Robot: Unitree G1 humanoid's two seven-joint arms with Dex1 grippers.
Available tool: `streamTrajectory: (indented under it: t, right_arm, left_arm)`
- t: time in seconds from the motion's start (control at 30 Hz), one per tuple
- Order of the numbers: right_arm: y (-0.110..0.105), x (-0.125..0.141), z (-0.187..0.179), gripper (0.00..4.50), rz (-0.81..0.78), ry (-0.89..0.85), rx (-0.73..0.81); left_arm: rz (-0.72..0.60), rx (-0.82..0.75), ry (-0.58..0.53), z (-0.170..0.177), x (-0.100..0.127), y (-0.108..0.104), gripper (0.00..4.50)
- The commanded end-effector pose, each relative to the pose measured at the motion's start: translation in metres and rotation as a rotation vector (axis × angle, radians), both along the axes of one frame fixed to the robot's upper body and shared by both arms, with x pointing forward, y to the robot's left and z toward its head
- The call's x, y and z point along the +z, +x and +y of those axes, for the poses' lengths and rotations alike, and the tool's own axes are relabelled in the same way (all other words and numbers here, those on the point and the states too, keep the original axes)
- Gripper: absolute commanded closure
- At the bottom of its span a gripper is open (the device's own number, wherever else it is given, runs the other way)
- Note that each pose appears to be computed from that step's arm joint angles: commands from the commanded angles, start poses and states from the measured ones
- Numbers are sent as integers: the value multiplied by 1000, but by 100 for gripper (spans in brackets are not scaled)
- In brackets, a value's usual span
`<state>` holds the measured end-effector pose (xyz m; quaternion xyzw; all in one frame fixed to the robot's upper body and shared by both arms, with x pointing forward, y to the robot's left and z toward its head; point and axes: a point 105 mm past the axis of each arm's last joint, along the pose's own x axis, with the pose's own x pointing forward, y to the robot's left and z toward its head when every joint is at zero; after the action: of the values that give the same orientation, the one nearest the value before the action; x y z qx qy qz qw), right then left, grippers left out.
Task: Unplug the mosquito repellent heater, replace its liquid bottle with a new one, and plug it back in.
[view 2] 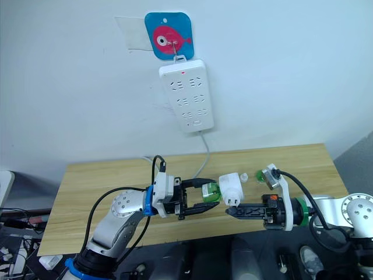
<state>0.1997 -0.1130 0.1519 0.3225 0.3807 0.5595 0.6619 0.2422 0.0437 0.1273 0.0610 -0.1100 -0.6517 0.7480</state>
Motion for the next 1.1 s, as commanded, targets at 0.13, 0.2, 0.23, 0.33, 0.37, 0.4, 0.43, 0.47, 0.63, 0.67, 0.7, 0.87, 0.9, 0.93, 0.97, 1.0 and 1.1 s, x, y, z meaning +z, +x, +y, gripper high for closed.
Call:
streamTrajectory:
  t: [0.13, 0.2, 0.23, 0.33, 0.37, 0.4, 0.43, 0.47, 0.63, 0.67, 0.7, 0.87, 0.9, 0.93, 0.97, 1.0, 1.1]
  right_arm:
    - [0, 24, 7, 449, -89, 62, 18]
    - [5, 30, 7, 449, -121, 69, 10]
    - [7, 33, 7, 449, -131, 73, 6]
    - [18, 41, 9, 449, -160, 93, -25]
    - [21, 43, 9, 449, -168, 95, -30]
    - [28, 46, 11, 449, -183, 88, -49]
    - [32, 48, 12, 449, -192, 82, -62]
    - [38, 49, 13, 449, -201, 62, -84]
    - [60, 29, 15, 449, -217, -86, -139]
    - [63, 24, 14, 449, -211, -105, -150]
    - [65, 18, 13, 449, -207, -128, -156]
    - [66, -2, 7, 449, -215, -212, -151]
    - [66, -5, 6, 449, -215, -220, -148]
    - [65, -7, 6, 449, -215, -225, -145]
    - [64, -9, 6, 449, -212, -229, -139]
    - [63, -11, 6, 449, -210, -232, -133]
    - [58, -17, 6, 449, -205, -243, -116]
  left_arm:
    - [-36, -26, -13, -3, 5, -4, 226]
    - [-39, -26, -8, -4, 4, -3, 226]
    - [-39, -27, -7, -4, 3, -3, 226]
    - [-35, -35, -3, -4, 2, -4, 226]
    - [-34, -38, -2, -4, 1, -5, 226]
    - [-33, -46, 2, -5, 0, -6, 226]
    - [-32, -51, 4, -5, 0, -7, 226]
    - [-32, -56, 7, -5, -1, -8, 226]
    - [-32, -65, 10, -6, -1, -9, 226]
    - [-32, -67, 8, -6, 0, -9, 226]
    - [-31, -68, 6, -5, 1, -9, 226]
    - [-19, -68, -6, -4, 4, -10, 226]
    - [-15, -66, -12, -4, 5, -10, 226]
    - [-9, -64, -18, -3, 5, -11, 226]
    - [-6, -58, -25, -3, 7, -10, 226]
    - [-3, -54, -33, -3, 8, -10, 226]
    - [9, -42, -62, -3, 13, -8, 226]
